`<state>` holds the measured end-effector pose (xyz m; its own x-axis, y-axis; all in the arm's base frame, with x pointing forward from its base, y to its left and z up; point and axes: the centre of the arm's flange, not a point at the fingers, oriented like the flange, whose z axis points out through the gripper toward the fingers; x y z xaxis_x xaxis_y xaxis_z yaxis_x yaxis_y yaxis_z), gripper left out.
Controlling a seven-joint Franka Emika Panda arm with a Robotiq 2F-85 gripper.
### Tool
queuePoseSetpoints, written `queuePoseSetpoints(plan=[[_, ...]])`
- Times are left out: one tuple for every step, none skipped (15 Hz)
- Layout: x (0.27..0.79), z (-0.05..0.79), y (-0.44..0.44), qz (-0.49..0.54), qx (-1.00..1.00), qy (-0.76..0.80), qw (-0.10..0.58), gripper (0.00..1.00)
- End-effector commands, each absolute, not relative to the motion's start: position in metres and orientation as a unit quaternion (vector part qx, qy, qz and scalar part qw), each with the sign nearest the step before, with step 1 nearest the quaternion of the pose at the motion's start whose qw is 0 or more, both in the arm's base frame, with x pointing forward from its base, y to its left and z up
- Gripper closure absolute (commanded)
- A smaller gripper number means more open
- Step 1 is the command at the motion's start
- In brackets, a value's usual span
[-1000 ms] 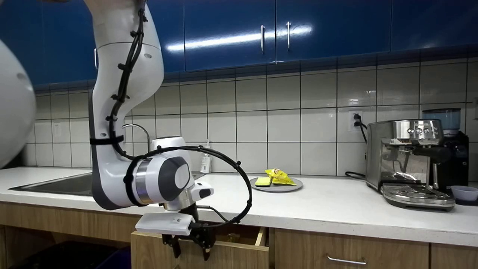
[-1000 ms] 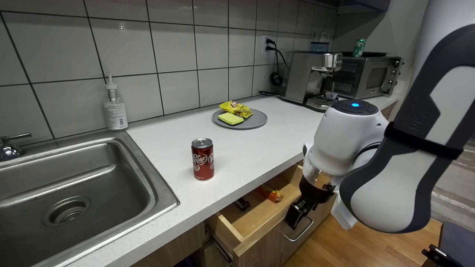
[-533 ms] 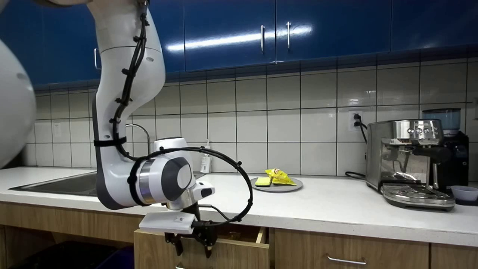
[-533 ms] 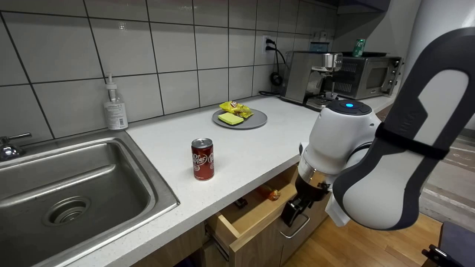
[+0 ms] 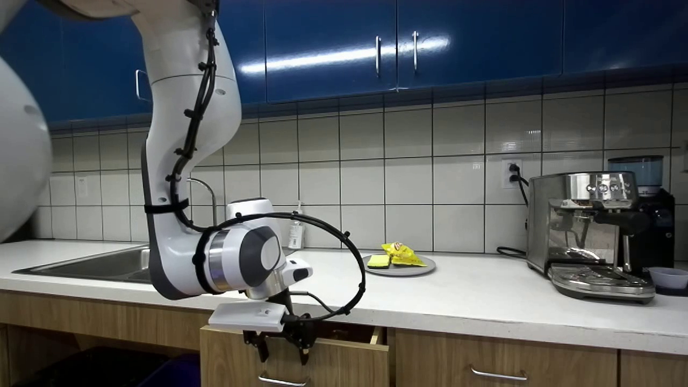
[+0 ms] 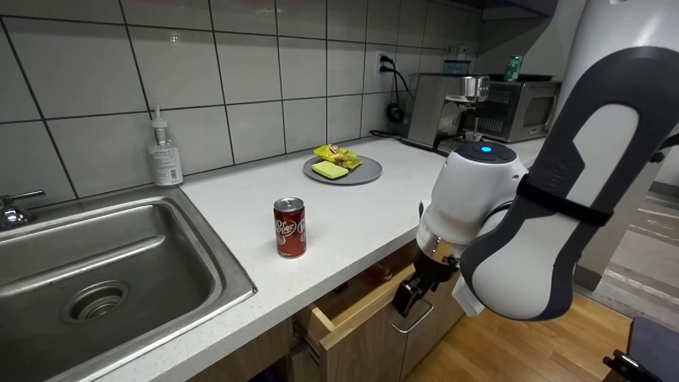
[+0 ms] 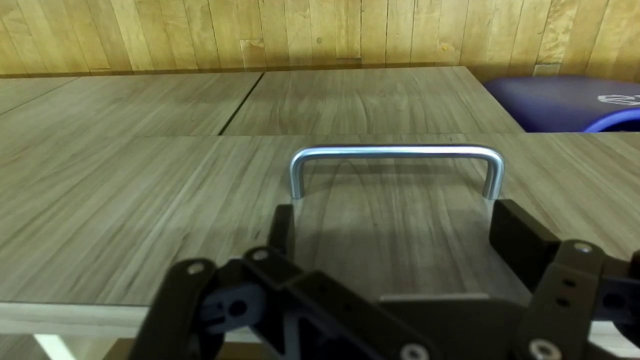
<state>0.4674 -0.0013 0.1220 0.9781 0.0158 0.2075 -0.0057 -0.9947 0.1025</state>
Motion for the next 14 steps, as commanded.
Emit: queuePoseSetpoints(plan=[[0.498,0.121,-0.006,0.116,0.992,0.002,0.053,0.0],[0.501,0.121,-0.007,0.117,0.992,0.002,0.053,0.0],[0.504,0.121,-0.007,0.118,0.992,0.002,0.053,0.0],[0.507,0.121,-0.007,0.118,0.991,0.002,0.054,0.0],[0.51,0.121,-0.007,0.12,0.991,0.001,0.054,0.0],[0.514,0.121,-0.007,0.12,0.991,0.002,0.055,0.0],[0.517,0.121,-0.007,0.121,0.991,0.002,0.055,0.0],[0.52,0.12,-0.007,0.122,0.991,0.002,0.055,0.0],[0.524,0.12,-0.007,0.123,0.991,0.002,0.056,0.0],[0.527,0.119,-0.006,0.124,0.991,0.002,0.056,0.0],[0.531,0.119,-0.006,0.125,0.991,0.003,0.057,0.0],[0.534,0.118,-0.006,0.126,0.99,0.002,0.057,0.0],[0.537,0.117,-0.006,0.127,0.99,0.002,0.057,0.0],[0.54,0.117,-0.006,0.128,0.99,0.002,0.057,0.0]])
